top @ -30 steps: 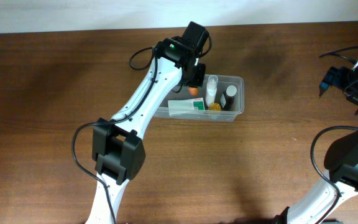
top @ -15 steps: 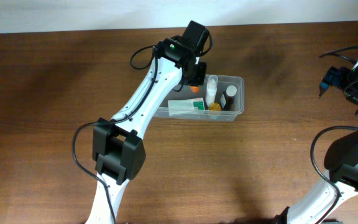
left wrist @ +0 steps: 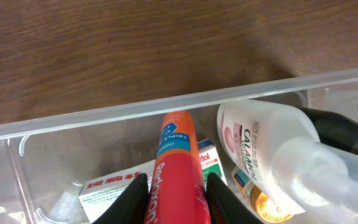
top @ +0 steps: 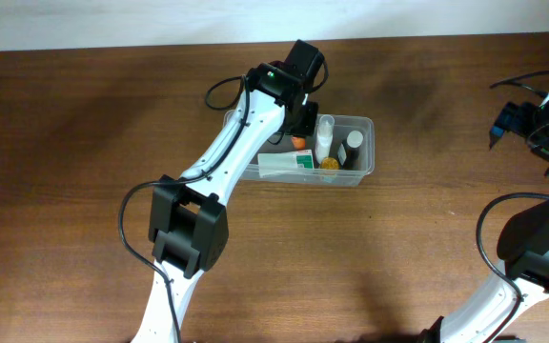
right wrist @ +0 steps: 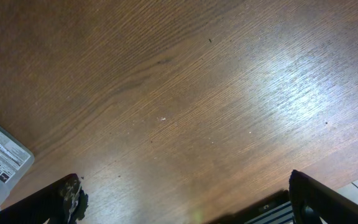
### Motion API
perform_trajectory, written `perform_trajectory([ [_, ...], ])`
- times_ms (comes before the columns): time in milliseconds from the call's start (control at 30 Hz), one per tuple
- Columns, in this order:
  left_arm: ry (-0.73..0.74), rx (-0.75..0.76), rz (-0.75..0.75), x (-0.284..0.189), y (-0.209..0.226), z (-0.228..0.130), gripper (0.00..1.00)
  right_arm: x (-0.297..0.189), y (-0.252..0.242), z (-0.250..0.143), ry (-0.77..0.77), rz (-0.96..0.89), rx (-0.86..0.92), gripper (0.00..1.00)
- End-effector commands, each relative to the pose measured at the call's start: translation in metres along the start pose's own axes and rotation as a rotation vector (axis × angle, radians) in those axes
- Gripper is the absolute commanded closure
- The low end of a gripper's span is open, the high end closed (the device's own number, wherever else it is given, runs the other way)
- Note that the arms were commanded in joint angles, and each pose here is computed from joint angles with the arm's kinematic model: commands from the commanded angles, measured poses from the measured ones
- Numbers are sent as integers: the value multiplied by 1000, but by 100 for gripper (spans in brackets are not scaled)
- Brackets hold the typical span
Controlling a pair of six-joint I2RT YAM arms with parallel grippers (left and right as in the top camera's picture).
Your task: Pack container
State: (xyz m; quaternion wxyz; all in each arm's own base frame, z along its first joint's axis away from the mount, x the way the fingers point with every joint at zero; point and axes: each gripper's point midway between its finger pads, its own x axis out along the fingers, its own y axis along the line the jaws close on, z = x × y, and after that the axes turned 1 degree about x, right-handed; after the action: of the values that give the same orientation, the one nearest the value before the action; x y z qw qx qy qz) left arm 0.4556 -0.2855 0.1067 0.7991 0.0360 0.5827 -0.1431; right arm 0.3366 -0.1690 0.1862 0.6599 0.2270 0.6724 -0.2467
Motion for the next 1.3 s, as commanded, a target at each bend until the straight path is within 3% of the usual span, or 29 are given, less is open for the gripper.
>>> perform_trajectory([
  [0, 9, -4, -12, 1, -5, -3, 71, -13, -4, -2, -40, -7, 10, 2],
  [200, 7, -5, -12, 1, -5, -2, 70, -13, -4, -2, -40, -6, 10, 2],
  [267, 5, -5, -13, 1, -5, -1, 63, -13, -4, -2, -40, -7, 10, 2],
  [567, 12, -5, -30, 1, -8, -3, 62, -13, -4, -2, -40, -7, 10, 1],
  [1167, -79, 5, -59, -10, -16, 21, 52, -13, -4, -2, -40, -7, 10, 2],
  [1267, -104, 5, -66, -23, -18, 28, 46, -13, -4, -2, -40, -6, 10, 2],
])
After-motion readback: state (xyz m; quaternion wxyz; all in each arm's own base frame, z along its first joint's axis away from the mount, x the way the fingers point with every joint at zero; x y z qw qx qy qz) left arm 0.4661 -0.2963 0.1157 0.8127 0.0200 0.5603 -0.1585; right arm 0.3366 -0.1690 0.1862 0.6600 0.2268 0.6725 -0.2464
